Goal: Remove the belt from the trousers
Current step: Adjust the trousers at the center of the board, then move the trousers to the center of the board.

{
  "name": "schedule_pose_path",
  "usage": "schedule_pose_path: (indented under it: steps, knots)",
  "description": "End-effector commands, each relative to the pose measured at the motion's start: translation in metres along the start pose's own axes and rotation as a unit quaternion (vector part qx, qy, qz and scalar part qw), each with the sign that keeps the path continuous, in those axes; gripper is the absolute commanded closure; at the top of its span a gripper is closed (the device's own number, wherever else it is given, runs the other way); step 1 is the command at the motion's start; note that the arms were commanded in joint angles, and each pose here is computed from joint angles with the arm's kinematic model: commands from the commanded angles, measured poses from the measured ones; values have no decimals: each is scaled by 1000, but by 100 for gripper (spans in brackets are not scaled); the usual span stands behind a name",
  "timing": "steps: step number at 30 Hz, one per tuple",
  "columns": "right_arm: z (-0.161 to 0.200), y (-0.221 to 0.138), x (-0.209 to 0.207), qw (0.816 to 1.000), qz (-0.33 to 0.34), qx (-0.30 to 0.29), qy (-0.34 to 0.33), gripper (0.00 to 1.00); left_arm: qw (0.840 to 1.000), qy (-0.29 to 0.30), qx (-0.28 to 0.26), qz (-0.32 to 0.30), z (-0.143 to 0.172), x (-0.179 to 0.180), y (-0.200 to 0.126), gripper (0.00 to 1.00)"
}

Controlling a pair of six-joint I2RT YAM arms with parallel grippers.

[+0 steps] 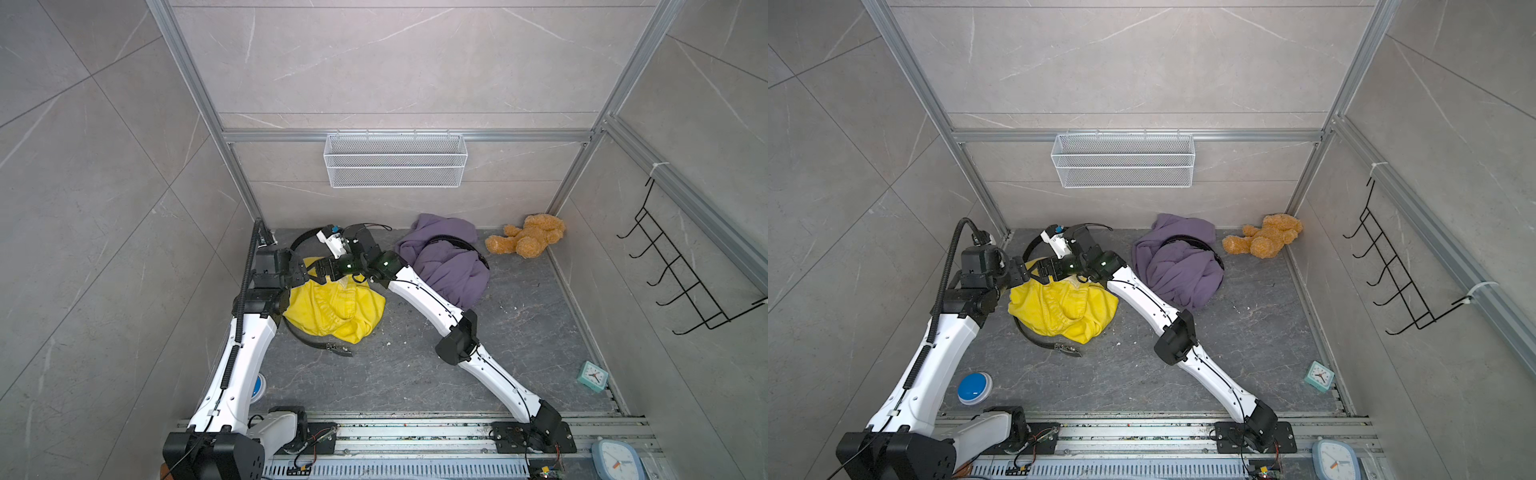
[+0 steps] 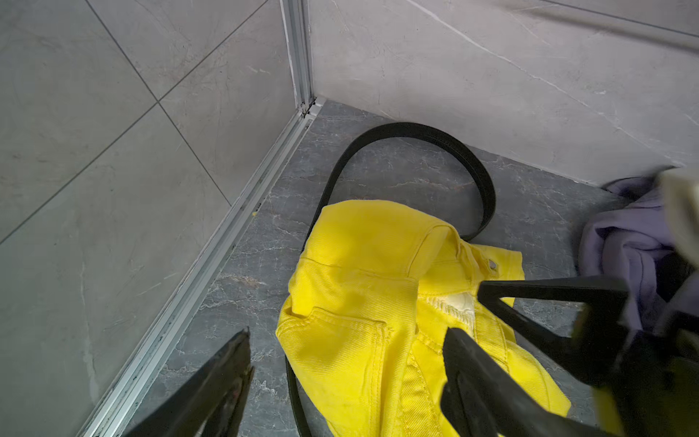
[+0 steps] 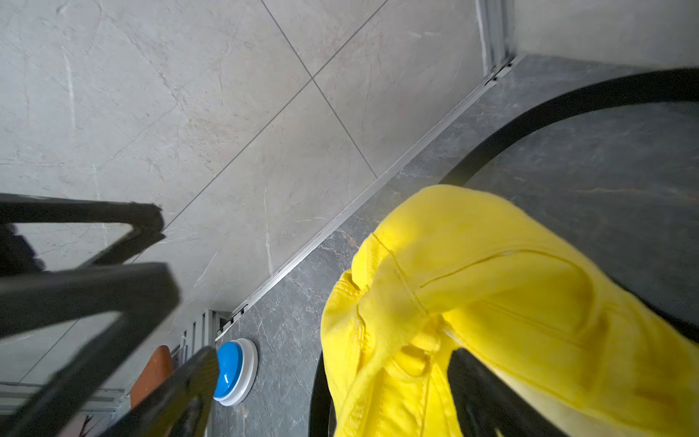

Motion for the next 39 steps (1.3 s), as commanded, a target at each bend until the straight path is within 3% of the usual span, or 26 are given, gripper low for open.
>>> schedule_pose_path:
  steps: [1, 5, 8, 17, 23, 26, 31, 39]
  knots:
    - [-19, -61, 5, 993, 112, 15, -36, 3, 999, -14, -10, 29, -2, -7, 1, 18]
    - [-12, -94, -39, 961, 259, 82, -54, 3, 999, -3, -6, 45, 4, -21, 3, 18]
    - [-16, -127, -68, 937, 328, 110, -50, 4, 998, 1, -4, 57, 8, -31, 5, 18]
    - [-25, -224, -156, 904, 421, 68, 47, 4, 996, 20, 2, 86, 12, -60, 8, 17]
    - [0, -263, -222, 896, 410, 71, 156, 6, 994, 32, 8, 105, 12, -78, 15, 17]
    - [19, -264, -239, 897, 391, 86, 188, 7, 993, 37, 8, 111, 11, -87, 18, 17]
    - [61, -255, -239, 901, 347, 108, 236, 10, 992, 44, 9, 121, 10, -99, 22, 17]
    - [157, -250, -206, 888, 332, 159, 277, 13, 991, 50, 13, 125, 12, -106, 28, 17]
Point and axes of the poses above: each gripper's point midway between its finger pads, its own y axis out along the fingers, its own x axis along the line the jaws close on, z = x × y, the point moved 10 cm from there along -y, back along the fingers, and after that the axes turned 10 degrees about y, right-handed, at the moved point
